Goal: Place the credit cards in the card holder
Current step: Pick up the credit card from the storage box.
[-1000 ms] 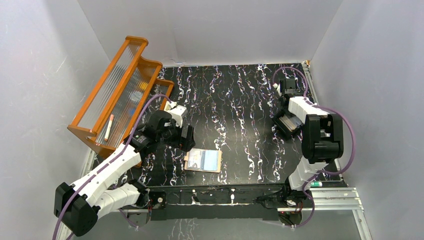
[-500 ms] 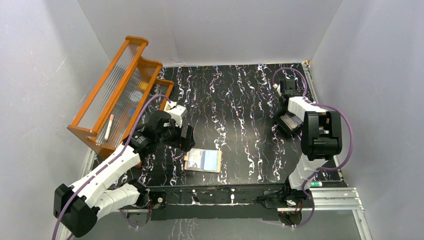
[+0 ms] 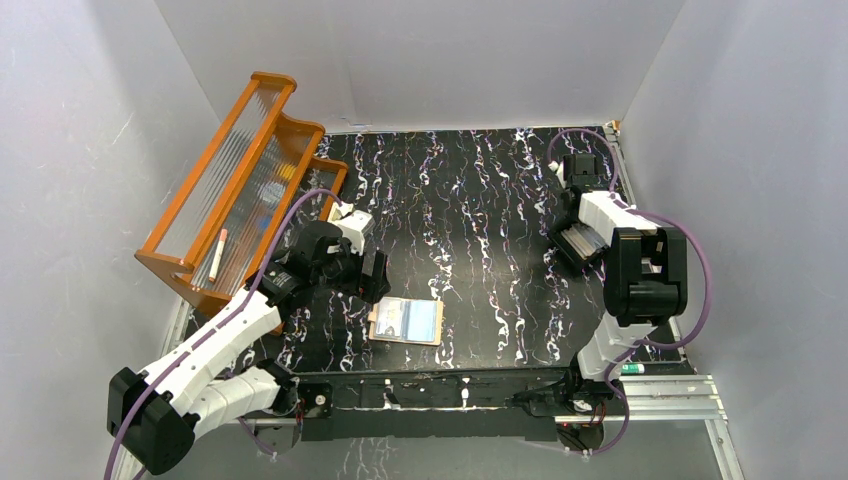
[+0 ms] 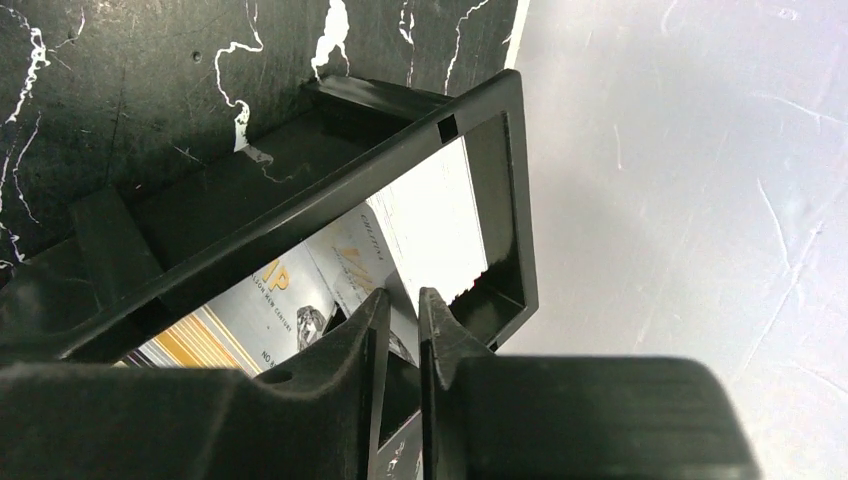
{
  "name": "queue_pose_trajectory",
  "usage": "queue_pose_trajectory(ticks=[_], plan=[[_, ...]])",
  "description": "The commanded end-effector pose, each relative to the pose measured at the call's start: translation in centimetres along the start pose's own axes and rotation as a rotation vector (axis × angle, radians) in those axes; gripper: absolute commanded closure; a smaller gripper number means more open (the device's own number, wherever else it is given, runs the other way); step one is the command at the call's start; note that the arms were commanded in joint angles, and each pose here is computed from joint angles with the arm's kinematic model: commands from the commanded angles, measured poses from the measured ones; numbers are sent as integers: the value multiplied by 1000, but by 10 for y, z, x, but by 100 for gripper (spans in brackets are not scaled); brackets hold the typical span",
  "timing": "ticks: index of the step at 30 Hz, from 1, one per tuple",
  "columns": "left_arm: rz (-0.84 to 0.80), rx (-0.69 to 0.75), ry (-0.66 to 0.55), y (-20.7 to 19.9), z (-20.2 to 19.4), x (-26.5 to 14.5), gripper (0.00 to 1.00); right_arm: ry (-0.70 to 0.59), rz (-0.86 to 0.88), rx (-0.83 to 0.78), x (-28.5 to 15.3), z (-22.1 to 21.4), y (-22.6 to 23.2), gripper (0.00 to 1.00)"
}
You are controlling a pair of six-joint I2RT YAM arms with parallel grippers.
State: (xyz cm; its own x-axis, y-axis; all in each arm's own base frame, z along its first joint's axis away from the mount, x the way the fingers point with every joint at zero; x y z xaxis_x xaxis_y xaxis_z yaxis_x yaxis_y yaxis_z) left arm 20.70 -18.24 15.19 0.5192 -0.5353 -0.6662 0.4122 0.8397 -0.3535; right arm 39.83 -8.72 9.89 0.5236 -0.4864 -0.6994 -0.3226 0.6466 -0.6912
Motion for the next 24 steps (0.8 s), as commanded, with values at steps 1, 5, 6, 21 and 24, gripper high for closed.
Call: queue_pose_trajectory(ticks=[1,5,6,21,24], plan=[[-13,15,-9,-3,2,-3,1,-63,-68,80,-18,15,-34,80],[-7,14,-8,-2,2,-3,1,-64,-50,80,-22,15,-32,94],[-7,13,-6,-2,1,-3,1,-65,-36,85,-24,15,-31,97],[21,-50,153,4,-24,11,1,-107,140,248,-92,31,-16,100],[15,-75,161,1,-25,11,2,-133,187,302,-116,42,-8,100]])
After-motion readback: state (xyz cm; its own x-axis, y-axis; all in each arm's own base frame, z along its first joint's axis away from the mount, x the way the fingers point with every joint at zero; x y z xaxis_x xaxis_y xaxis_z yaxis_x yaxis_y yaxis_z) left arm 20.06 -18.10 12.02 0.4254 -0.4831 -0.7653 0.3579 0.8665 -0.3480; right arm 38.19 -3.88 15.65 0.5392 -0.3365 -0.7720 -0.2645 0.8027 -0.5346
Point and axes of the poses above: each gripper's point midway between its finger pads, its own x axis out along the fingers, its own y axis along the line the jaws close on, z = x × y, the point moved 1 cm from there along -x, back along the fingers, and after that the axes turned 9 degrees about -x, right-handed, at the moved point
